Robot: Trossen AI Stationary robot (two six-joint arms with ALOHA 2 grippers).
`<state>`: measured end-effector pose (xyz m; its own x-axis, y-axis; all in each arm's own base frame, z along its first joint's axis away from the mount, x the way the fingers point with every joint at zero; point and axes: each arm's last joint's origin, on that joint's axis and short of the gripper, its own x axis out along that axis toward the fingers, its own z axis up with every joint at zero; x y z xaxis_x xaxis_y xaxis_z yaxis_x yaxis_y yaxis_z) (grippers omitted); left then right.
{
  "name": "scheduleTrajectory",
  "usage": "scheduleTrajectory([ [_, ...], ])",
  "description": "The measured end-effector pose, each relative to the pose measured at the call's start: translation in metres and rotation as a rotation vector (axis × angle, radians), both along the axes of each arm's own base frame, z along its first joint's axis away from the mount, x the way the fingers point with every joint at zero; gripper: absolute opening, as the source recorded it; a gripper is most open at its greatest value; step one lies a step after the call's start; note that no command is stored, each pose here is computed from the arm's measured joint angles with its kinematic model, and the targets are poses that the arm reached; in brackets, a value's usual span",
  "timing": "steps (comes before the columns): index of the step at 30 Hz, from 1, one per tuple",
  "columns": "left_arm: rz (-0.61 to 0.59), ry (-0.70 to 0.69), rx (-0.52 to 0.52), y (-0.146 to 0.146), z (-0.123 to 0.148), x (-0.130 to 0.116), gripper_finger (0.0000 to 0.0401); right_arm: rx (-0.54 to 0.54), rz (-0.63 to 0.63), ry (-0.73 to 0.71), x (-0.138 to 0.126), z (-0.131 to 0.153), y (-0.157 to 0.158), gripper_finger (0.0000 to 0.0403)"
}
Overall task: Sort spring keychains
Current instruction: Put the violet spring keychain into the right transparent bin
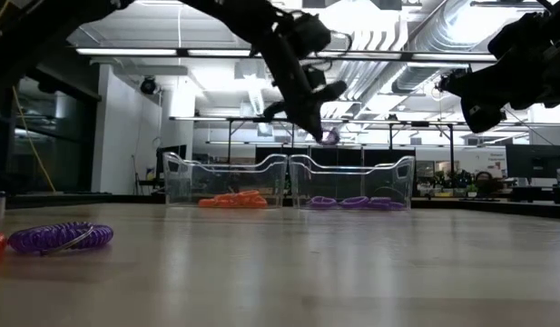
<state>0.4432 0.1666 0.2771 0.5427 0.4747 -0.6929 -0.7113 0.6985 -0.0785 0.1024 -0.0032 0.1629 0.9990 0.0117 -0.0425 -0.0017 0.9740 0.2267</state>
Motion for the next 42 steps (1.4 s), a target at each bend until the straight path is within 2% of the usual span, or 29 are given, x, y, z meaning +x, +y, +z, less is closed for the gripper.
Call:
scheduleTrajectory([
  [7,0.021,0.018,-0.037,0.008,-0.012,0.005,0.0016,0.000,0.000,0.000,0.000,0.000,0.000,0.0012],
  [19,0.022,0.002,-0.049,0.010,-0.012,0.005,0.0129,0.000,0.000,0.000,0.000,0.000,0.000,0.0012],
  [25,-0.013,-0.006,-0.066,0.008,-0.012,0.007,0.0156,0.000,0.000,0.000,0.000,0.000,0.000,0.0012],
  [31,-0.065,0.019,-0.108,-0.003,-0.012,0.006,0.0129,0.000,0.001,0.000,0.000,0.000,0.000,0.0012],
  [40,-0.165,0.131,-0.139,-0.028,-0.001,-0.004,0.0012,0.000,0.000,0.000,0.000,0.000,0.000,0.0012],
  [42,-0.179,0.164,-0.148,-0.035,0.001,-0.008,0.0007,0.000,0.000,0.000,0.000,0.000,0.000,0.0012],
])
